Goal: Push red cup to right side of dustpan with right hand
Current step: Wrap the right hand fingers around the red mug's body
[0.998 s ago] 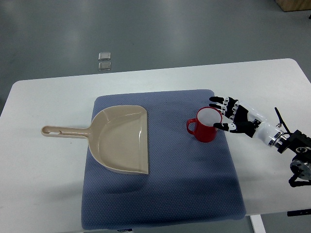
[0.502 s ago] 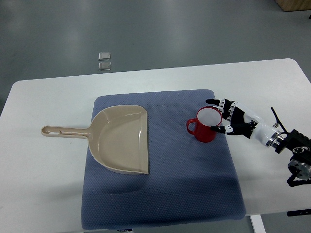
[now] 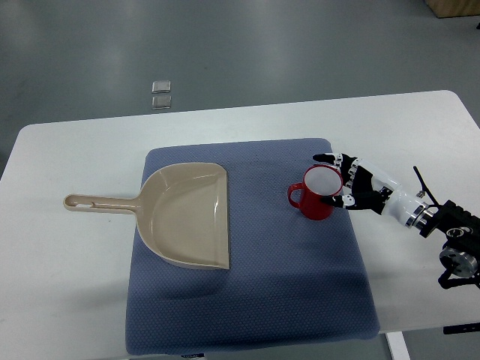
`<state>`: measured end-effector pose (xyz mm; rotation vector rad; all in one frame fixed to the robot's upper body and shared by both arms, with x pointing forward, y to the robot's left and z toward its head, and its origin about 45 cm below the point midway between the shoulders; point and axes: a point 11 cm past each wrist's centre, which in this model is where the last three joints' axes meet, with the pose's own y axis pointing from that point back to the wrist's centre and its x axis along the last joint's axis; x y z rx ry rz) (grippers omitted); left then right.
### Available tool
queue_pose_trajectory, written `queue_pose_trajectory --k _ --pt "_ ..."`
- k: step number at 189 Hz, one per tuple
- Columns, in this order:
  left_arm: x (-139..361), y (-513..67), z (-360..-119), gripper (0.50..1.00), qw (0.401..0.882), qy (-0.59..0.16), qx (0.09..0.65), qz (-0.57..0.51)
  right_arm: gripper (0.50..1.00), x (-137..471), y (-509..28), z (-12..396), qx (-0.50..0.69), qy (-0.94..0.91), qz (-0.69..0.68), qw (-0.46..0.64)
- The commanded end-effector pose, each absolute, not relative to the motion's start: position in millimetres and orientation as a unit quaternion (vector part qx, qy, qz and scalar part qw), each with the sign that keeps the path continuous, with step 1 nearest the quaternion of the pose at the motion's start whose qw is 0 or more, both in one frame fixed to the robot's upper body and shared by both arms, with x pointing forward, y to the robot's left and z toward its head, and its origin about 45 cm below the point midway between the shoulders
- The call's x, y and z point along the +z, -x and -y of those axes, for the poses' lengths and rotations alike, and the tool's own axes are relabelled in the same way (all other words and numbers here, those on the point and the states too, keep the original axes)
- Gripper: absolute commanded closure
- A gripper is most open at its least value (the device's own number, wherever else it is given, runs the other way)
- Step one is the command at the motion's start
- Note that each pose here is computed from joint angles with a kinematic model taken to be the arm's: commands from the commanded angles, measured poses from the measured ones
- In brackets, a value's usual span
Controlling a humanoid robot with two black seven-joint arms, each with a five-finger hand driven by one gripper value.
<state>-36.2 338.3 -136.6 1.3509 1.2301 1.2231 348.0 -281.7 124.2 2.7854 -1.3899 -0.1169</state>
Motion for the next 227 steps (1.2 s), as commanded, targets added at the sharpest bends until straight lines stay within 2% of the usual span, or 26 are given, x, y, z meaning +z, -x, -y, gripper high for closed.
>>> queue_pose_trajectory --k 1,227 --pt "-137 36 -338 0.500 0.454 -0.547 0.495 -0.499 0.589 123 -348 278 -0.034 -0.894 0.446 0.015" --pt "-137 36 -339 0.500 0.454 -0.548 0.496 -0.498 0.589 111 -350 262 -0.032 -0.896 0.441 0.028"
